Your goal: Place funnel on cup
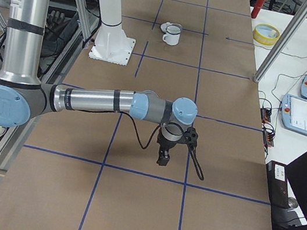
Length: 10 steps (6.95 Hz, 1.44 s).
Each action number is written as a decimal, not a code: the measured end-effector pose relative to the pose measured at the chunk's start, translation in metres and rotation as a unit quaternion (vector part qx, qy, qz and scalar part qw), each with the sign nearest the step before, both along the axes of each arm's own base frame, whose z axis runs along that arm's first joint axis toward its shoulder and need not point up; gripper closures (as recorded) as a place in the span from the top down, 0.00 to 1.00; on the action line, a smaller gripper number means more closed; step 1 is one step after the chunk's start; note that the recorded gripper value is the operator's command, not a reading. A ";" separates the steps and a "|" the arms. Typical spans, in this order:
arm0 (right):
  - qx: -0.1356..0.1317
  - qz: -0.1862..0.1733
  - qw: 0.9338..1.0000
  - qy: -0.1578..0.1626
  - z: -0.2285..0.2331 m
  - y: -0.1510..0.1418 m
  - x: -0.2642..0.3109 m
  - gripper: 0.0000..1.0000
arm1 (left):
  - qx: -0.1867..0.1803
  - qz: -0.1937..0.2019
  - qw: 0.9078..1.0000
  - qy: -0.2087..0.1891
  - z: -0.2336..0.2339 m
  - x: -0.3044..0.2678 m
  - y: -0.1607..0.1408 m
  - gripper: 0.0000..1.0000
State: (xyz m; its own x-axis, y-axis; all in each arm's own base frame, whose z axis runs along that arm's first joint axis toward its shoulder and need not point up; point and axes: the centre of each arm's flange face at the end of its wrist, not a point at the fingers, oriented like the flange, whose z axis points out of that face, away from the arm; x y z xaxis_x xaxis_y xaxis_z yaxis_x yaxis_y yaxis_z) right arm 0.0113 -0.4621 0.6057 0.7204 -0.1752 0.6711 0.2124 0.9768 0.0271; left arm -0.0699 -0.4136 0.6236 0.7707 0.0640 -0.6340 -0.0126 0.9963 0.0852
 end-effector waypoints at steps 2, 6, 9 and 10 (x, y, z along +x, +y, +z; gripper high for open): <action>0.001 0.000 1.000 0.000 -0.001 0.000 0.000 1.00 | -0.017 -0.007 0.999 0.049 0.002 0.001 0.003 1.00; 0.001 0.000 1.000 0.000 -0.001 0.000 0.000 1.00 | -0.013 -0.007 0.997 0.070 -0.006 0.003 -0.002 1.00; 0.001 0.000 1.000 0.000 -0.001 0.000 0.000 1.00 | -0.001 0.003 0.998 0.065 -0.007 0.001 -0.001 1.00; 0.001 0.000 1.000 0.000 -0.001 0.000 0.000 1.00 | 0.008 0.009 0.998 0.065 -0.011 0.001 -0.002 1.00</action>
State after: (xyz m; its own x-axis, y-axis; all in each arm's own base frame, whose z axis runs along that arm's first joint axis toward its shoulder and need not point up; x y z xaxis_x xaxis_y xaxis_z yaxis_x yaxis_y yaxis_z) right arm 0.0113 -0.4621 0.6050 0.7203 -0.1762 0.6709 0.2124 0.9768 0.0285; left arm -0.0686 -0.4161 0.6128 0.6812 0.0870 -0.7269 -0.0179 0.9946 0.1022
